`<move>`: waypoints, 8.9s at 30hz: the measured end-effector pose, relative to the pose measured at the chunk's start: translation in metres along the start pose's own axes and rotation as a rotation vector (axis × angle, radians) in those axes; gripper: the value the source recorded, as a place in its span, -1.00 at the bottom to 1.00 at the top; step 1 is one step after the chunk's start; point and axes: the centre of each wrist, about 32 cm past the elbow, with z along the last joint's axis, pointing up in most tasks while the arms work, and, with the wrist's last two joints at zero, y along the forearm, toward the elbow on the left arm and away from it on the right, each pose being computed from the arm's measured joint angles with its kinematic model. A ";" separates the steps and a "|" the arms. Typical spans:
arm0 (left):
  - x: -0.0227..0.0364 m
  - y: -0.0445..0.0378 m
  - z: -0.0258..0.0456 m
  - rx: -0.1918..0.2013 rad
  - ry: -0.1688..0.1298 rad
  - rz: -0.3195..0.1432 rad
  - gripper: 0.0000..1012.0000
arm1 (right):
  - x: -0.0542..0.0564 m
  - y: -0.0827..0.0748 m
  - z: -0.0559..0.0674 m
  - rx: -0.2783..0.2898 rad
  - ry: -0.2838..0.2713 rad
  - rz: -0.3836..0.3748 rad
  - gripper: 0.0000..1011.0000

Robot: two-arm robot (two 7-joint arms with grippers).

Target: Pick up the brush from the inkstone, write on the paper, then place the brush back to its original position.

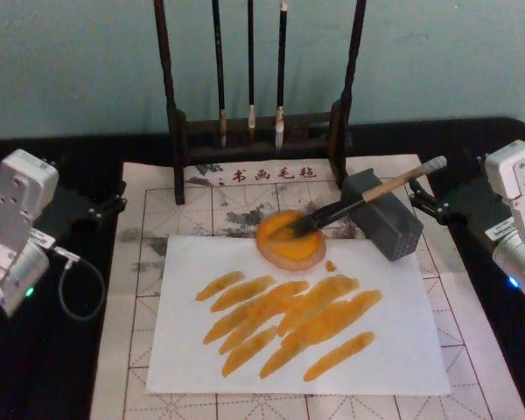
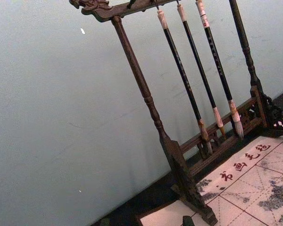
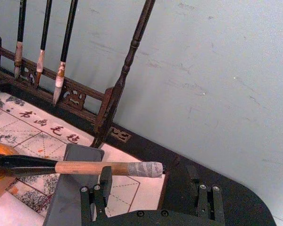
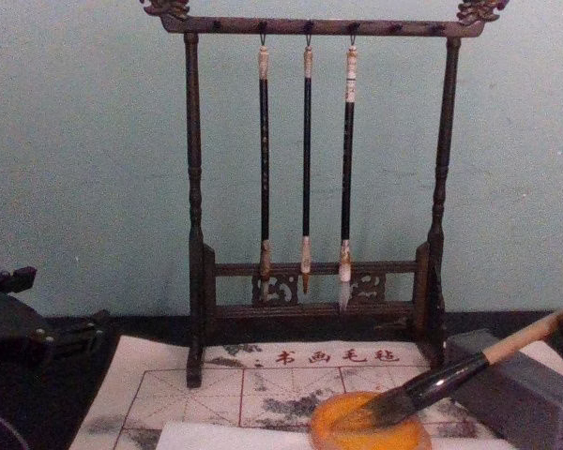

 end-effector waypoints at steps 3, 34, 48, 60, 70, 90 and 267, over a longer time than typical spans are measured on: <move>0.0000 0.0000 0.0000 0.000 0.000 0.000 0.98 | 0.000 0.000 0.000 0.000 0.000 0.000 0.98; 0.0000 0.0000 0.0000 0.000 0.000 0.000 0.98 | 0.000 0.000 0.000 0.000 0.000 0.000 0.98; 0.0000 0.0000 0.0000 0.000 0.000 0.000 0.98 | 0.000 0.000 0.000 0.000 0.000 0.000 0.98; 0.0000 0.0000 0.0000 0.000 0.000 0.000 0.98 | 0.003 -0.010 0.001 0.047 0.067 -0.018 0.98; 0.0000 0.0000 0.0000 0.000 0.000 0.000 0.98 | 0.005 -0.024 0.002 0.073 0.257 -0.026 0.98; 0.0000 0.0000 0.0000 0.000 0.000 0.000 0.98 | 0.003 -0.026 -0.012 0.067 0.780 0.052 0.98; 0.0000 0.0000 0.0000 0.000 0.000 0.000 0.98 | -0.001 0.025 -0.024 0.083 1.474 0.152 -0.64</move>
